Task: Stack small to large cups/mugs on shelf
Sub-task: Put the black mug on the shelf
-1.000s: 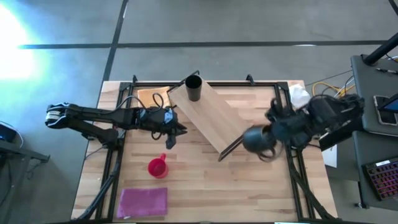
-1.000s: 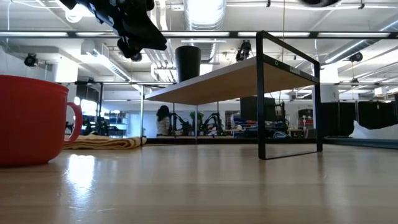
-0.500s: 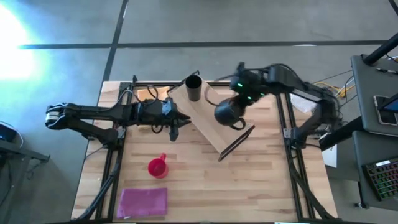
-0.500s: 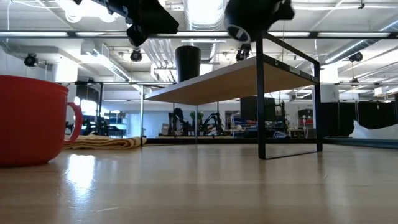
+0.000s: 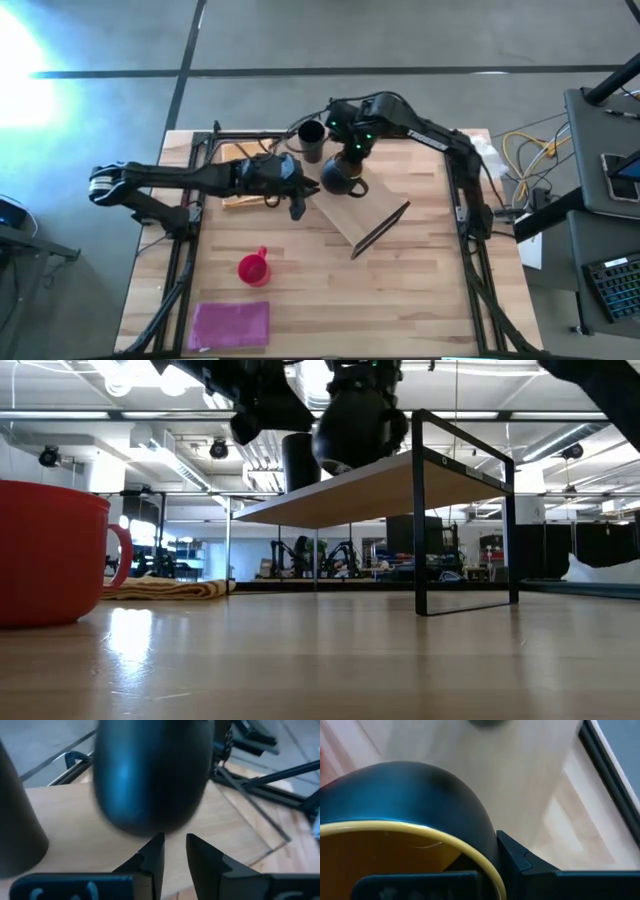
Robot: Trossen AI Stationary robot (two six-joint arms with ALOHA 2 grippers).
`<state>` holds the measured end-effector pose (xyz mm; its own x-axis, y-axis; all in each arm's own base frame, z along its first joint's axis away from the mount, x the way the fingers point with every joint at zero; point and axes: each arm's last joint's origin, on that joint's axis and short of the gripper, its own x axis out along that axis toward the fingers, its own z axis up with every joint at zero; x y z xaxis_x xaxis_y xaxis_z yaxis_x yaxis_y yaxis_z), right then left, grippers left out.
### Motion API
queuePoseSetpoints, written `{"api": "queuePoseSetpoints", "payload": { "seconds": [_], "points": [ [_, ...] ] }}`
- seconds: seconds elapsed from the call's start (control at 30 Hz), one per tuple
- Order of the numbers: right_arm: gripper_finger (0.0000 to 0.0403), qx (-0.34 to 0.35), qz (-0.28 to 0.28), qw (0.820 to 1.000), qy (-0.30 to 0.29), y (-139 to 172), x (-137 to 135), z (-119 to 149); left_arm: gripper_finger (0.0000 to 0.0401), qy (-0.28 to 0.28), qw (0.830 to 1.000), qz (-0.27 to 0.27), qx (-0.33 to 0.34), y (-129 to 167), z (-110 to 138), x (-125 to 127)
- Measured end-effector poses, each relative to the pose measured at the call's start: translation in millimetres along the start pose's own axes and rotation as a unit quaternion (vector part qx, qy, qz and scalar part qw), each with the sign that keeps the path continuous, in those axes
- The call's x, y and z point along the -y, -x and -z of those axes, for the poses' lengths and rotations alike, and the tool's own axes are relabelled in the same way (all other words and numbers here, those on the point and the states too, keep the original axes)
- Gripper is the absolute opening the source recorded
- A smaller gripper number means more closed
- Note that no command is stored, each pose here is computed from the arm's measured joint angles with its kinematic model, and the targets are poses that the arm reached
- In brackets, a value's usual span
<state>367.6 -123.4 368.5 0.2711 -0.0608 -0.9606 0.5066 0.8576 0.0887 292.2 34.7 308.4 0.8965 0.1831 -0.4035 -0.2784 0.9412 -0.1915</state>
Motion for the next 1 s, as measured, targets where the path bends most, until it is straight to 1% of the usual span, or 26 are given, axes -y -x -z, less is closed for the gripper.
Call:
{"api": "queuePoseSetpoints", "payload": {
  "seconds": [0.03, 0.2, 0.47, 0.73, 1.0],
  "points": [
    [0.0013, -0.001, -0.007, 1.0, 0.002, -2, -1, -3, 0.0066, -0.004, 1.0, -0.002, -0.006, -4, -1, 0],
    [0.0013, -0.025, -0.003, 1.0, 0.004, -12, -1, -5, 0.0066, -0.007, 1.0, -0.008, -0.026, -18, 1, 1],
    [0.0015, -0.028, -0.002, 1.0, 0.007, -18, -3, -4, 0.0066, -0.013, 0.999, -0.008, -0.035, -19, 3, 0],
    [0.0064, -0.043, 0.002, 0.999, 0.007, -29, -4, -3, 0.0066, -0.013, 0.999, -0.008, -0.032, -21, 3, 0],
    [0.0088, -0.038, 0.006, 0.999, 0.008, -27, -3, -3, 0.0066, -0.014, 0.999, -0.013, -0.05, -30, 10, -1]
  ]
}}
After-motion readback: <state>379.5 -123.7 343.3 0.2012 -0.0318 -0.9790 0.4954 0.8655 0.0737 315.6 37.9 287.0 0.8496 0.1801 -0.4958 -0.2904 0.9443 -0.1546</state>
